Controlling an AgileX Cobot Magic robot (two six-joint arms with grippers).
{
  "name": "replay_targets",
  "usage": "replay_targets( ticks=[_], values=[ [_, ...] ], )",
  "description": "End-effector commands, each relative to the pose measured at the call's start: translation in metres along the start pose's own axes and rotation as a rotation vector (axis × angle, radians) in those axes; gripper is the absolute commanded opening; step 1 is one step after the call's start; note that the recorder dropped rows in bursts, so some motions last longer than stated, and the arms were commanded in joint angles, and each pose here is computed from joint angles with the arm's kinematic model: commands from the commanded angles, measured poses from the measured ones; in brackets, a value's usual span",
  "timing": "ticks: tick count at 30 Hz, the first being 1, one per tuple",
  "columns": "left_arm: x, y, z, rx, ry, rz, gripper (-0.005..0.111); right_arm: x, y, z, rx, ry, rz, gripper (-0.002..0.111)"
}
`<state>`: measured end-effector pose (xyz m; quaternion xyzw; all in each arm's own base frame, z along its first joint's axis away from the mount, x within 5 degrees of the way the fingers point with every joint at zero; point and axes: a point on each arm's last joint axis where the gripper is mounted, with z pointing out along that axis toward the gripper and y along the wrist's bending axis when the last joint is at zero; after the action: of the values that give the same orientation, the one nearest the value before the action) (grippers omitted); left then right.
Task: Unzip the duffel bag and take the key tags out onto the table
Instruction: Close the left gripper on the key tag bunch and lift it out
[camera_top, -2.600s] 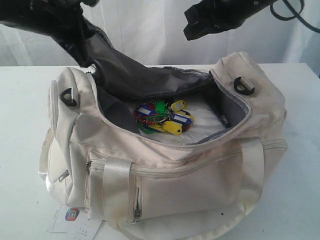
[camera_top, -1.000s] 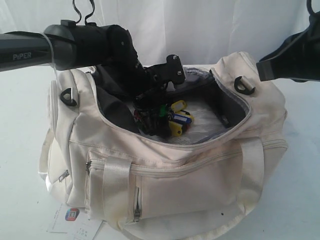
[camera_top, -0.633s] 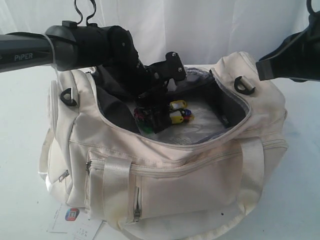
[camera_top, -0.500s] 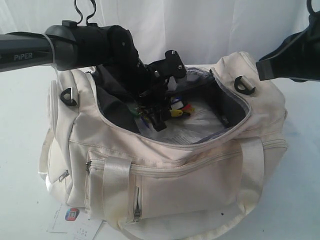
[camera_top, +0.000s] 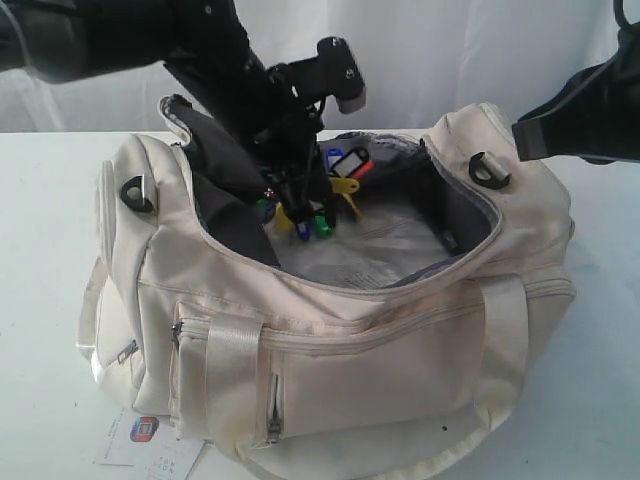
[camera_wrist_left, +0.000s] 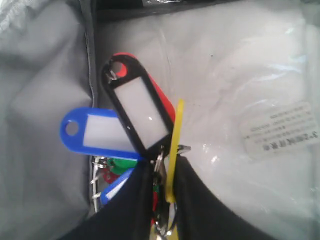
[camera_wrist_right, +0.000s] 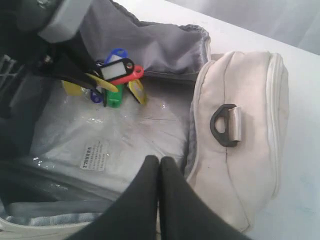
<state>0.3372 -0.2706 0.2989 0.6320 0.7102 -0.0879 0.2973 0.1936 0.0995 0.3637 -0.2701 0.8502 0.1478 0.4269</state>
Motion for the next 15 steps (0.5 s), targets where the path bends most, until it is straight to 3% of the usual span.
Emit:
replay_targets(
  ticks=[1, 10, 15],
  values=[
    [-0.006, -0.011, -0.047, 0.020, -0.002, 0.008, 0.000, 0.001, 0.000, -0.001, 0.004, -0.009, 0.010, 0.000],
    [-0.006, -0.022, -0.122, -0.091, 0.010, -0.026, 0.000, 0.001, -0.001, -0.001, 0.005, -0.008, -0.011, 0.000],
    [-0.002, -0.035, -0.158, -0.096, 0.030, -0.048, 0.000, 0.001, -0.001, -0.001, 0.005, -0.008, -0.011, 0.000]
  ],
)
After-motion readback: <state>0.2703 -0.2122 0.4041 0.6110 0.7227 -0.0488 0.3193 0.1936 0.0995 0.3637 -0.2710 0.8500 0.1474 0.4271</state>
